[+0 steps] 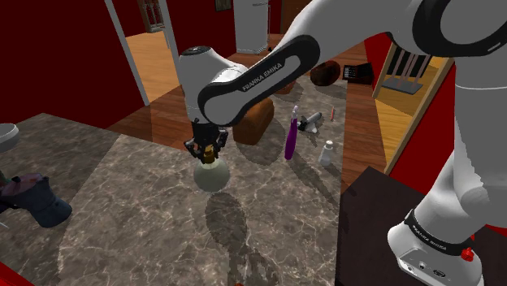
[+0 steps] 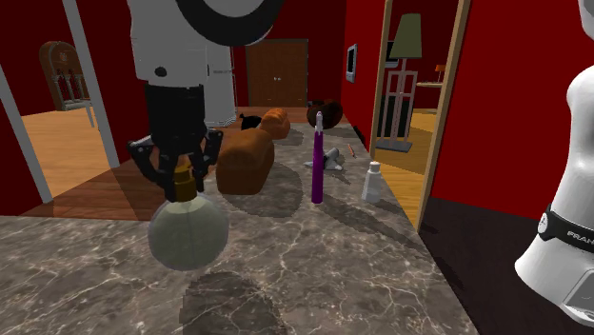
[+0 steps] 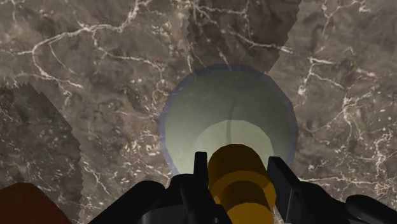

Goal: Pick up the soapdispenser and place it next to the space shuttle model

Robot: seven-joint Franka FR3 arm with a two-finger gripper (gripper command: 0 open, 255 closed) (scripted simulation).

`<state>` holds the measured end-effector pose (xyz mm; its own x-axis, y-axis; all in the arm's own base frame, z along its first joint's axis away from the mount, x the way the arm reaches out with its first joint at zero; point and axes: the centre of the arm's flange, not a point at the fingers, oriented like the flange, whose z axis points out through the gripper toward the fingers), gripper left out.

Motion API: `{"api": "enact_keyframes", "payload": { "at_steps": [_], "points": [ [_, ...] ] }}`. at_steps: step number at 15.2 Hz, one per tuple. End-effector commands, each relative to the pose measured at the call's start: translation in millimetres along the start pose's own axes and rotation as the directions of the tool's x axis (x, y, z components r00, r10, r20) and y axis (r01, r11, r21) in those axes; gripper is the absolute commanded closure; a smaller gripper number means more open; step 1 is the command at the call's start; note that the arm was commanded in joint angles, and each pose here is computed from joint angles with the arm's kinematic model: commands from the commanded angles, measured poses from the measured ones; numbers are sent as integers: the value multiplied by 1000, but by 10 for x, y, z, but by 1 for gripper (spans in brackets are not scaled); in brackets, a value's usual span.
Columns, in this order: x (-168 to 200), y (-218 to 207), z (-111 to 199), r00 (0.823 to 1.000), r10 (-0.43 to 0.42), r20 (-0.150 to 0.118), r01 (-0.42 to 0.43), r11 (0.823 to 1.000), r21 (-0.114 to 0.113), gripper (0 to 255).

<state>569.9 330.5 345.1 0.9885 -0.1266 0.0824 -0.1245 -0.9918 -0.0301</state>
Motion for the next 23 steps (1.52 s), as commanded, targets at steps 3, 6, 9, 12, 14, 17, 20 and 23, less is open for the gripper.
{"api": "enact_keyframes", "payload": {
  "at_steps": [3, 6, 9, 12, 14, 17, 20, 23],
  "points": [
    [28, -3, -217, 1000, 0, 0, 0, 1000, 0, 255],
    [41, -8, -375, 1000, 0, 0, 0, 1000, 0, 255],
    [54, -13, -533, 1000, 0, 0, 0, 1000, 0, 255],
    [67, -17, -690, 1000, 0, 0, 0, 1000, 0, 255],
    [76, -21, -796, 1000, 0, 0, 0, 1000, 0, 255],
    [89, -25, -953, 1000, 0, 0, 0, 1000, 0, 255],
    [102, -30, -1111, 1000, 0, 0, 0, 1000, 0, 255],
    [115, -35, -1269, 1000, 0, 0, 0, 1000, 0, 255]
  ]
}}
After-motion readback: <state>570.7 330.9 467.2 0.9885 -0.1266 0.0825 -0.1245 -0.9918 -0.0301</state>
